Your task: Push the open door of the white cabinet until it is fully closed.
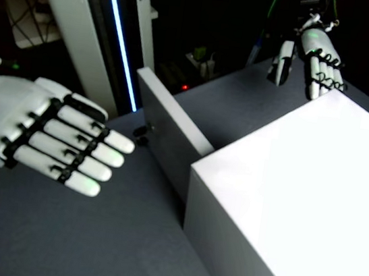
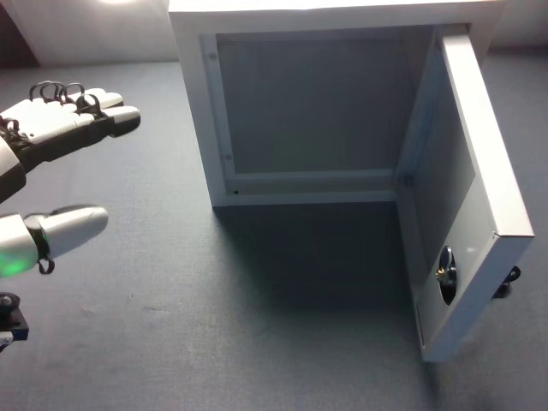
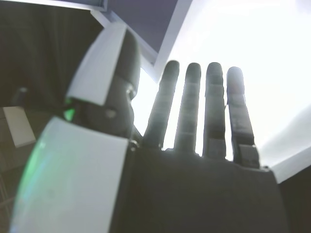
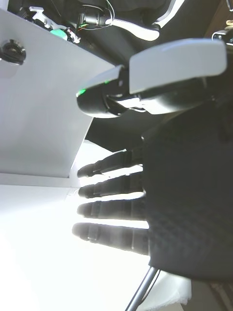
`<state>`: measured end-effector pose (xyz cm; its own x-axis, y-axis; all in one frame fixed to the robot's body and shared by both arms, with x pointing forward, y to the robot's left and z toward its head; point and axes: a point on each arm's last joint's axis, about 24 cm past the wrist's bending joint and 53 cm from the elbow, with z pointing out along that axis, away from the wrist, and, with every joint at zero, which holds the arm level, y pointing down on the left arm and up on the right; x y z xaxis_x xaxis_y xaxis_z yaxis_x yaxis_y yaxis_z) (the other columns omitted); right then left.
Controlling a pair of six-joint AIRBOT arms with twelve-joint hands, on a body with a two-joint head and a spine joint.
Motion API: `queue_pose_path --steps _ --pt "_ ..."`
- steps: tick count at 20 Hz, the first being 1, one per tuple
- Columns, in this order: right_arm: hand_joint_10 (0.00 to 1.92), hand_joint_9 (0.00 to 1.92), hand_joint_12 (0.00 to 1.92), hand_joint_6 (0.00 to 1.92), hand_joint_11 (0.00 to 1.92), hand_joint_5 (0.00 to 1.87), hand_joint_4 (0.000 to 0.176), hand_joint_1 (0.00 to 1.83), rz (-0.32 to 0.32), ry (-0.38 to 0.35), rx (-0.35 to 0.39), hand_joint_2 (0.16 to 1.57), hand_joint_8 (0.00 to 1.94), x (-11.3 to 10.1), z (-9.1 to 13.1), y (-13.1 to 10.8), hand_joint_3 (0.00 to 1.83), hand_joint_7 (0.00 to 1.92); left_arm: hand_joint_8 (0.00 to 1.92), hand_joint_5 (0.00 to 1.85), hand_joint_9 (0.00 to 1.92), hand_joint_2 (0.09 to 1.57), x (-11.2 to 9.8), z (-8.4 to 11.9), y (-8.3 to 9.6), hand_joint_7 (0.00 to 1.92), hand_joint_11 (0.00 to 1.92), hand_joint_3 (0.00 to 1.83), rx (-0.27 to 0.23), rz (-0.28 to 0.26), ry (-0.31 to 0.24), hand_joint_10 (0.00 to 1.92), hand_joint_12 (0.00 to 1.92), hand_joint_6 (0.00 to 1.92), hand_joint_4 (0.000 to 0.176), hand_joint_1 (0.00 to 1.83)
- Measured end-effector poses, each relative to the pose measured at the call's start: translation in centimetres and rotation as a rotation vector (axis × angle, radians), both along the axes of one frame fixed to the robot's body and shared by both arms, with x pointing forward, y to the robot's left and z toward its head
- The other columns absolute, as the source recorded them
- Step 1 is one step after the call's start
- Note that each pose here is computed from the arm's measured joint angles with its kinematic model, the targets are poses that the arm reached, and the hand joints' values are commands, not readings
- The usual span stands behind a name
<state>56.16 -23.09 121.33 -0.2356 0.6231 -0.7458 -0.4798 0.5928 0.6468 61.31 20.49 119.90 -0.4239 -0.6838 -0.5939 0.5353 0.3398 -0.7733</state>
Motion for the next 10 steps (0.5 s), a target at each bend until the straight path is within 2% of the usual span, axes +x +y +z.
queue_pose_path --steps 1,3,7,10 --pt "0.00 0.00 0.14 0.00 0.00 0.02 0.000 0.28 0.000 0.000 0.000 1.28 0.00 -0.01 0.01 0.01 0.00 0.00 0.00 0.22 0.03 1.43 0.00 0.03 0.01 0.09 0.00 0.00 -0.001 0.000 -0.001 0.01 0.30 0.00 0.000 0.28" --pt "0.00 0.00 0.01 0.00 0.00 0.00 0.000 0.25 0.001 0.000 0.000 1.27 0.00 0.05 -0.10 -0.01 0.00 0.00 0.00 0.22 0.02 1.44 0.00 0.04 0.01 0.08 0.00 0.00 -0.001 0.000 -0.001 0.00 0.19 0.00 0.000 0.32" --pt "0.00 0.00 0.01 0.01 0.01 0.02 0.000 0.25 0.004 0.002 0.000 1.28 0.00 0.04 -0.24 0.08 0.00 0.01 0.00 0.20 0.00 1.44 0.09 0.08 0.12 0.06 0.00 0.00 -0.005 0.006 0.000 0.00 0.13 0.00 0.000 0.30" --pt "0.01 0.03 0.00 0.01 0.00 0.04 0.000 0.19 0.015 0.003 -0.010 1.30 0.02 0.00 -0.37 0.24 0.01 0.11 0.00 0.20 0.00 1.44 0.08 0.06 0.12 0.07 0.00 0.00 -0.004 0.005 0.000 0.00 0.13 0.00 0.000 0.32"
